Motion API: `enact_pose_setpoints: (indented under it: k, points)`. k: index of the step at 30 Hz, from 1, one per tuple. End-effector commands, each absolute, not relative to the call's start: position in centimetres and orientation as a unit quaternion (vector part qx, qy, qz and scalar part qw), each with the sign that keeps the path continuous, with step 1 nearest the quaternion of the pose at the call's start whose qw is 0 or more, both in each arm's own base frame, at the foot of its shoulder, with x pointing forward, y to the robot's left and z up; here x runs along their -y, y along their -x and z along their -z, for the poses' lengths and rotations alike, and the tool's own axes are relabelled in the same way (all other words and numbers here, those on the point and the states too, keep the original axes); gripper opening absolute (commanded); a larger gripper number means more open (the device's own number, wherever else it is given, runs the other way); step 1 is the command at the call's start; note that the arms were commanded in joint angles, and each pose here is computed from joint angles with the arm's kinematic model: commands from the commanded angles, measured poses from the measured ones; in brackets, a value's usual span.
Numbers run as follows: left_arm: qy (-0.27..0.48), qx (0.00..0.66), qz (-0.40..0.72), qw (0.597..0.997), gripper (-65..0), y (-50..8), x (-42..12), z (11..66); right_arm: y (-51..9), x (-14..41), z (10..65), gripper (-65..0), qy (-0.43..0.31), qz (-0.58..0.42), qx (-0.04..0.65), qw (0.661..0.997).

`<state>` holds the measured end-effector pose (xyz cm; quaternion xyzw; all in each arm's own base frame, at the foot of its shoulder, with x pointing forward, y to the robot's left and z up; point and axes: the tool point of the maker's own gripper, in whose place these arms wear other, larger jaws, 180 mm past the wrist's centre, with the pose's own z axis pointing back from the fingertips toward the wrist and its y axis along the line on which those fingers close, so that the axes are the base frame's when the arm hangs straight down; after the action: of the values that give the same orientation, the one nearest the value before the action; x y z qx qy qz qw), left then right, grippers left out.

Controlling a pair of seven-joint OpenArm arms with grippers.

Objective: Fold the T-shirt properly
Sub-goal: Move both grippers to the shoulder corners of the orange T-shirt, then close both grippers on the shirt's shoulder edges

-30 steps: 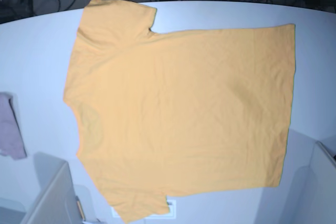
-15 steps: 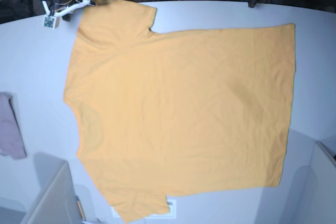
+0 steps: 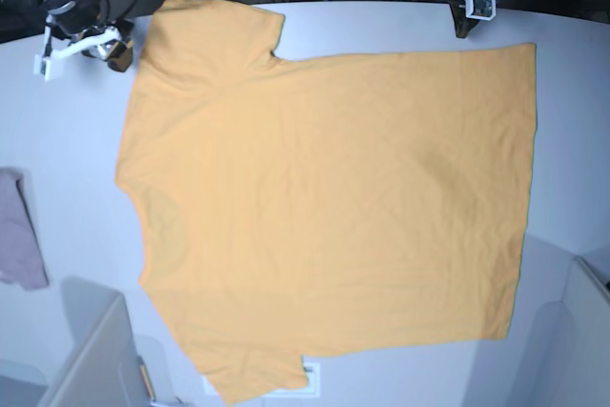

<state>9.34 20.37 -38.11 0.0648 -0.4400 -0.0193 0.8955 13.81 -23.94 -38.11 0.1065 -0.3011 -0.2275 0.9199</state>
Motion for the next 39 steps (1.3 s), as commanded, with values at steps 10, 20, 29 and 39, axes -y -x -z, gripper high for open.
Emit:
enact_pose_setpoints:
  k: [10, 20, 29, 39]
  points:
    - [-0.039, 0.467, -0.115, 0.876, -21.9, -9.9, -25.3, 36.2, -14.8, 24.8, 39.5, -29.4, -0.128, 0.238, 0.273, 0.923]
    - [0.003, 0.472, -0.17, 0.865, -22.2, -9.8, -27.7, 36.8, -13.1, 22.4, 42.3, -30.2, -0.164, 0.234, 0.208, 0.935]
    - [-0.018, 0.481, -0.18, 0.858, -22.2, -10.0, -29.4, 36.3, -12.5, 18.6, 43.2, -30.2, -0.196, 0.195, 0.18, 0.944]
    - [-0.058, 0.463, -0.214, 0.858, -22.2, -8.7, -33.1, 38.7, -12.5, 18.5, 43.2, -38.6, -0.198, 0.194, 0.179, 0.944]
